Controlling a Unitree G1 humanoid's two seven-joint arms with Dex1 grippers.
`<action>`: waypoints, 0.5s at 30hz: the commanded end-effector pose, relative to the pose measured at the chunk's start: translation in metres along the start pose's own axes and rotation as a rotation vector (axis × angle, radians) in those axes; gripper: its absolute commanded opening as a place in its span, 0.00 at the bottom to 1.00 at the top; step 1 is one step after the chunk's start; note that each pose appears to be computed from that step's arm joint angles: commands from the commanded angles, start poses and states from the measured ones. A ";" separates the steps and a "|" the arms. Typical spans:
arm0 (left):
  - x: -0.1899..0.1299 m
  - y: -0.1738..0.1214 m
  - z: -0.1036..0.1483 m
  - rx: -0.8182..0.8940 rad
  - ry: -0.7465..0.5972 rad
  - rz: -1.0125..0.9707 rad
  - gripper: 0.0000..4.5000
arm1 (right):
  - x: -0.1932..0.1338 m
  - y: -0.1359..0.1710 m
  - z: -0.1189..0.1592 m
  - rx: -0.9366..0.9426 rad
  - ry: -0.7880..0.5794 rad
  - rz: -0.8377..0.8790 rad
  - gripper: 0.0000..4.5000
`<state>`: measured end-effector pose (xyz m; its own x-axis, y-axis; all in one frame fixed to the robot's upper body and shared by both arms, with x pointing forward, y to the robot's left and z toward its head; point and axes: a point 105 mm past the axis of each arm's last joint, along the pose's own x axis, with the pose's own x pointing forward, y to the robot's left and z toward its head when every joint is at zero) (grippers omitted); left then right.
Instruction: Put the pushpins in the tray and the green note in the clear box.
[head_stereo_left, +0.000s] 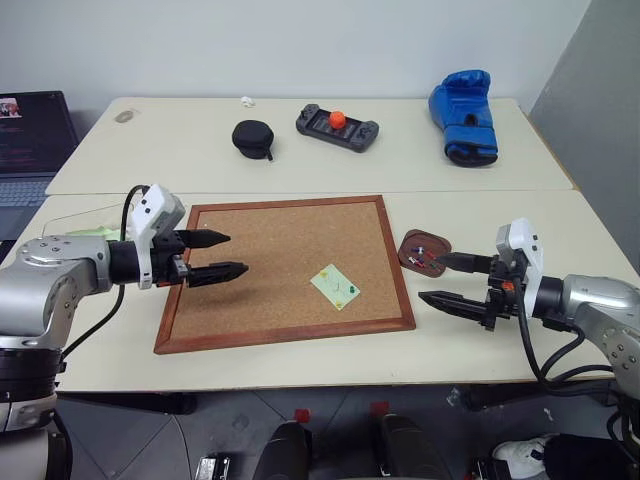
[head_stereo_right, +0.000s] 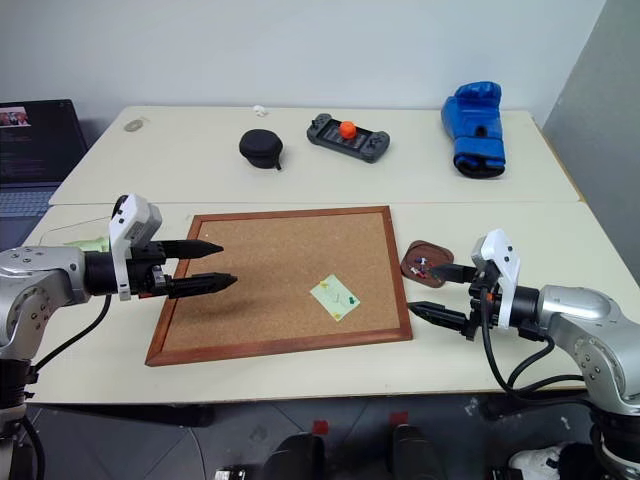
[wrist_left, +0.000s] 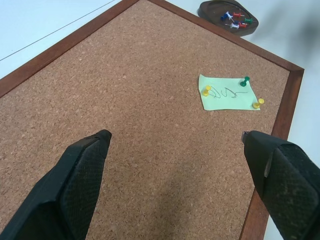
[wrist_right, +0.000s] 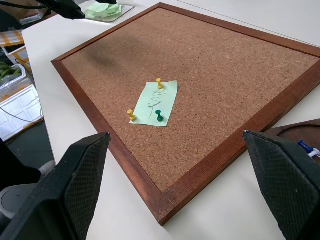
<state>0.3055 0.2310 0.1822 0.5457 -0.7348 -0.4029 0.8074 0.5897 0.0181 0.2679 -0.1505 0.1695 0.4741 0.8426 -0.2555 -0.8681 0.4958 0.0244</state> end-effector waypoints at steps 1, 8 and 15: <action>-0.002 -0.003 0.005 0.044 -0.004 -0.009 0.99 | -0.002 0.002 0.008 -0.027 -0.021 -0.001 1.00; -0.002 -0.002 0.008 0.031 -0.011 -0.017 0.99 | -0.001 0.004 0.006 -0.022 -0.021 -0.002 1.00; 0.003 -0.004 0.008 0.040 -0.029 -0.031 0.99 | 0.001 0.003 0.008 -0.026 -0.028 -0.001 1.00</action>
<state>0.3042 0.2289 0.1820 0.5297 -0.7481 -0.3998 0.8198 0.5724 0.0152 0.2680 -0.1508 0.1672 0.4855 0.8373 -0.2514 -0.8597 0.5095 0.0366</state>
